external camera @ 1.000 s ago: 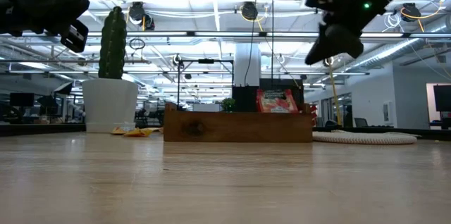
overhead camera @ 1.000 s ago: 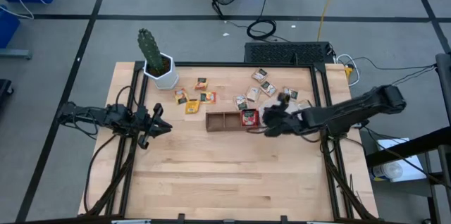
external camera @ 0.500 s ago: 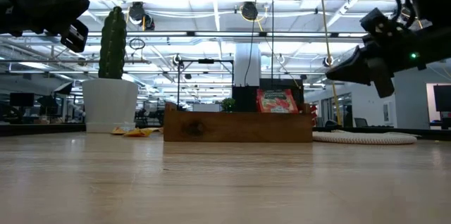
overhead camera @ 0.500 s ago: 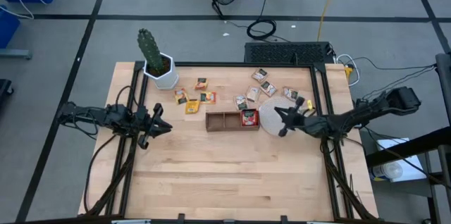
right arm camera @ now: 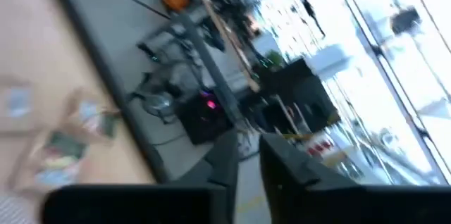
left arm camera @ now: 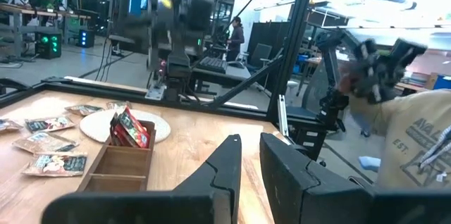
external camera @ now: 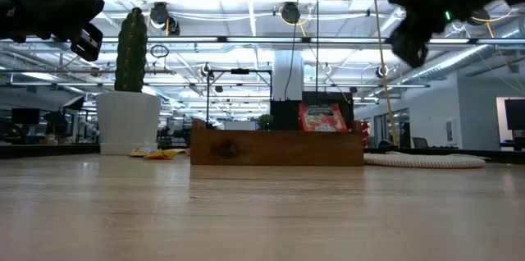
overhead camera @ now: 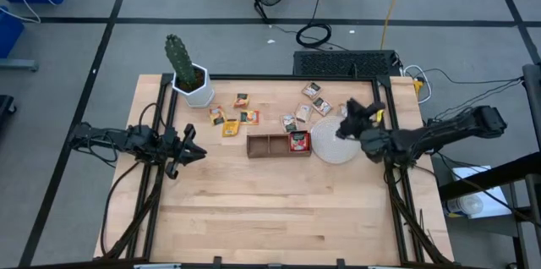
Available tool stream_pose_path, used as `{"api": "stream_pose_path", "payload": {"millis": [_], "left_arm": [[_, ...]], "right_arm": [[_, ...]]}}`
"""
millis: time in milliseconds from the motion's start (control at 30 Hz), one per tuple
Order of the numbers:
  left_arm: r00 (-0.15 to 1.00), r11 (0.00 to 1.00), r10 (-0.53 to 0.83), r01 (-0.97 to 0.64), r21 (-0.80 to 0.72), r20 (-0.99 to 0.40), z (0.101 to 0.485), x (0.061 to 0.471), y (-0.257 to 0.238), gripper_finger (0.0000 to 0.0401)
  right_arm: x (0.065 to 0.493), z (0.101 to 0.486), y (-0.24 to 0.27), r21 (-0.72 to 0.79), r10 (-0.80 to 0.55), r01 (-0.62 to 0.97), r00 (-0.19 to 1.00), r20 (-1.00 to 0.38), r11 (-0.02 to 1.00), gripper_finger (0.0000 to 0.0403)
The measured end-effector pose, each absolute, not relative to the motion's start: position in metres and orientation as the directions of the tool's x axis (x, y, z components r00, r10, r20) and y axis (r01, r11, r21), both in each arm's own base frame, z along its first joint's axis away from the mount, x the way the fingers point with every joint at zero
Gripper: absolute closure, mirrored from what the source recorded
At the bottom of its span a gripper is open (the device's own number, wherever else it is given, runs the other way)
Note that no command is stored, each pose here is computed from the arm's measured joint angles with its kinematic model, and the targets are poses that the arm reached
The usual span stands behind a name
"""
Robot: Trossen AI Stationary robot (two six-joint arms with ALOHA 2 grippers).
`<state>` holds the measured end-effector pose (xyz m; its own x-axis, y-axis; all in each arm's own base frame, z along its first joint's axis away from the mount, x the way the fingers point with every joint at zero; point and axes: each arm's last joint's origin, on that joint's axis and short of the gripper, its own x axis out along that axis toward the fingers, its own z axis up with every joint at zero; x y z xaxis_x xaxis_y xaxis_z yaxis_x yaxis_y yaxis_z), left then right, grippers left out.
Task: Pick & Place Tea
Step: Put the brown tea bag into the middle section of the wooden organizer
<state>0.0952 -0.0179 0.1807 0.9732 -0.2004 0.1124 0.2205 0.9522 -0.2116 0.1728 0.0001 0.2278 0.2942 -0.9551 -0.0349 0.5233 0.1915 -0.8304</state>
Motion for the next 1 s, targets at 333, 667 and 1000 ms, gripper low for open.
{"api": "stream_pose_path", "payload": {"millis": [333, 667, 1000], "left_arm": [[0.973, 0.952, -0.200, 0.220, -0.212, 0.112, 0.181, 0.095, -0.018, 0.0343], [0.973, 0.952, -0.201, 0.221, -0.212, 0.112, 0.181, 0.095, -0.018, 0.0343], [0.973, 0.952, -0.200, 0.220, -0.212, 0.111, 0.181, 0.095, -0.018, 0.0343]], "right_arm": [[0.193, 0.303, -0.010, -0.742, -0.992, 0.665, 0.127, 0.002, 0.084, 0.0268], [0.240, 0.253, 0.006, -0.592, -0.814, 0.620, 0.571, -0.110, 0.515, 0.0313], [0.267, 0.258, -0.025, -0.147, -0.211, 0.152, 0.673, -0.709, 0.977, 0.0330]]}}
